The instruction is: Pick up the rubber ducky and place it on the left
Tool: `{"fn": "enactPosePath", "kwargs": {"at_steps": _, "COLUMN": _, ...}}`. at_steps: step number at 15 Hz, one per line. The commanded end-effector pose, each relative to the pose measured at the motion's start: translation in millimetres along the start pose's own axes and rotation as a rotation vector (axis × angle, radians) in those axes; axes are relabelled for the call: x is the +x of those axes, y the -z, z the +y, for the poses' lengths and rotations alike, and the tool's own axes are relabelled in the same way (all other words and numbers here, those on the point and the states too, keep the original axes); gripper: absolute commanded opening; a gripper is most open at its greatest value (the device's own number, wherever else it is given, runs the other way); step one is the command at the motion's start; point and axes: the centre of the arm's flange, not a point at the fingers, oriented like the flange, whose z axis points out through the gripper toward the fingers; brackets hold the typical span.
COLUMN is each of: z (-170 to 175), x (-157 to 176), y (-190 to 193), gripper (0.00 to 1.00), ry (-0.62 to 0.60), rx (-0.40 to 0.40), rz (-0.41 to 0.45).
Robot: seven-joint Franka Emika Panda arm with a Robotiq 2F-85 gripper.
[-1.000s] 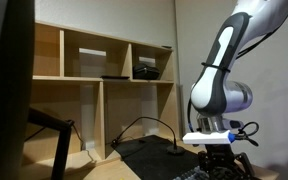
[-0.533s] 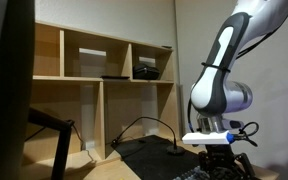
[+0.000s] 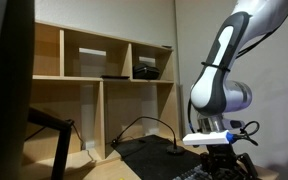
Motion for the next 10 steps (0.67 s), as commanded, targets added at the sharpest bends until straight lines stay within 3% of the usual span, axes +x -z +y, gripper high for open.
{"fn": "enactPosePath", "kwargs": {"at_steps": 1, "z": -3.9, "x": -1.0, "y": 1.8, "gripper": 1.0, "ry": -0.047, "rx": 0.063, "rz": -0.013}}
{"fn": "enactPosePath", "kwargs": {"at_steps": 3, "z": -10.9, "x": -0.6, "y": 4.7, "gripper": 1.0, "ry": -0.059, "rx": 0.151, "rz": -0.025}}
{"fn": "enactPosePath", "kwargs": {"at_steps": 4, "z": -8.7, "x": 1.5, "y": 7.9, "gripper": 1.0, "ry": -0.051, "rx": 0.091, "rz": -0.011}}
{"fn": "enactPosePath", "kwargs": {"at_steps": 9, "z": -9.9, "x": 1.6, "y": 9.0, "gripper": 1.0, "ry": -0.054, "rx": 0.1, "rz": -0.011}}
{"fn": "enactPosePath", "kwargs": {"at_steps": 10, "z": -6.6, "x": 1.9, "y": 7.8, "gripper": 1.0, "ry": -0.092, "rx": 0.055, "rz": -0.015}}
